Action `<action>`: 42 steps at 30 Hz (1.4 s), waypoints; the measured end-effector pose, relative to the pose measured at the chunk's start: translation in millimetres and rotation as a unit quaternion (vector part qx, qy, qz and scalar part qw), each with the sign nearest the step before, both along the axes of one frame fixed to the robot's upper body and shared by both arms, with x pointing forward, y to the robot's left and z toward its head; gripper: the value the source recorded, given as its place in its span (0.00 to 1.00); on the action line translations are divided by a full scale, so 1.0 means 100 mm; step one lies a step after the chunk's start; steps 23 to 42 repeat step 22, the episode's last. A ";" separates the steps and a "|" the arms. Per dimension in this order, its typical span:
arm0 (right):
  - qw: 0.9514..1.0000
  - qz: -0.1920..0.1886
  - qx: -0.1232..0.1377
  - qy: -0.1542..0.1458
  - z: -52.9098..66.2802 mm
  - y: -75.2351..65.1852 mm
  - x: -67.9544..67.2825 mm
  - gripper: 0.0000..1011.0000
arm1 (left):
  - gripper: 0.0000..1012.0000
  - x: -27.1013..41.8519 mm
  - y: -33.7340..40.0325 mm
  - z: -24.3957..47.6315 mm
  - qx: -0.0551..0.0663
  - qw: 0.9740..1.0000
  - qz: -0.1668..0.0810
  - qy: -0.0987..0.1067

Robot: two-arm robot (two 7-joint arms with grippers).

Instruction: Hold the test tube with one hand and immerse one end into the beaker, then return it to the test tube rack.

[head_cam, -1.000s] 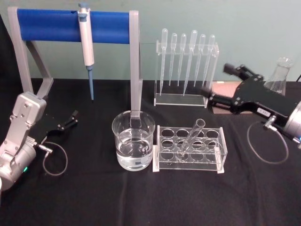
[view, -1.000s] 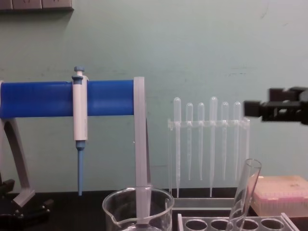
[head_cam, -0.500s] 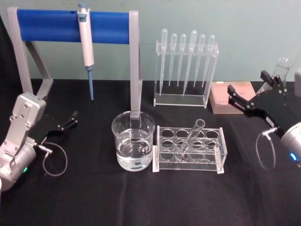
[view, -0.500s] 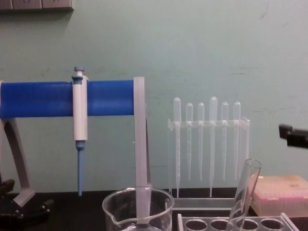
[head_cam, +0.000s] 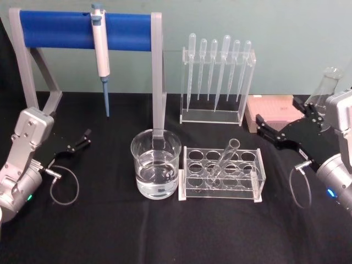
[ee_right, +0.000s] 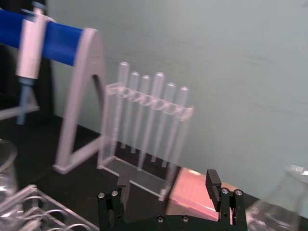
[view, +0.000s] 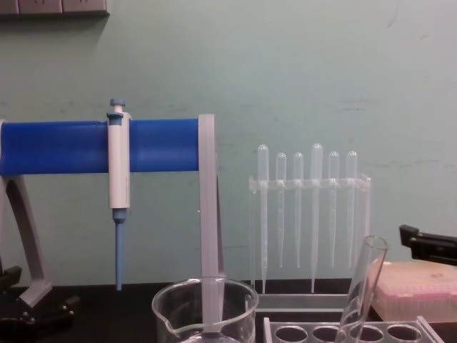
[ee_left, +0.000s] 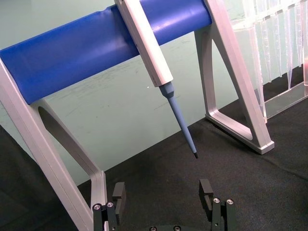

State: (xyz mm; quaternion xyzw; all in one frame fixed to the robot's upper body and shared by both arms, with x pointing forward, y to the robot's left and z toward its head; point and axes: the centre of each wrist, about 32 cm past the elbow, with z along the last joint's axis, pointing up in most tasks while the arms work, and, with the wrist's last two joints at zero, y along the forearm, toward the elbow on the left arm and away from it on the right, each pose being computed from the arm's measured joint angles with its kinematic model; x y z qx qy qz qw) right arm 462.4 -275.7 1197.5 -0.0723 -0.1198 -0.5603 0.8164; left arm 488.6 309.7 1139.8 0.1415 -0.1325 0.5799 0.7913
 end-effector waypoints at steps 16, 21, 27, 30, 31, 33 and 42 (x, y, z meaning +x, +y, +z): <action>1.000 -0.001 0.000 -0.002 0.00 0.00 0.00 0.99 | 0.99 0.000 0.000 0.000 0.000 1.000 0.000 0.000; 1.000 -0.003 -0.001 -0.002 0.00 0.00 0.00 0.99 | 0.99 0.000 0.000 0.000 0.000 1.000 0.000 0.000; 1.000 -0.003 -0.001 -0.002 0.00 0.00 0.00 0.99 | 0.99 0.000 0.000 0.000 0.000 1.000 0.000 0.000; 1.000 -0.003 -0.001 -0.002 0.00 0.00 0.00 0.99 | 0.99 0.000 0.000 0.000 0.000 1.000 0.000 0.000; 1.000 -0.003 -0.001 -0.002 0.00 0.00 0.00 0.99 | 0.99 0.000 0.000 0.000 0.000 1.000 0.000 0.000; 1.000 -0.003 -0.001 -0.002 0.00 0.00 0.00 0.99 | 0.99 0.000 0.000 0.000 0.000 1.000 0.000 0.000; 1.000 -0.003 -0.001 -0.002 0.00 0.00 0.00 0.99 | 0.99 0.000 0.000 0.000 0.000 1.000 0.000 0.000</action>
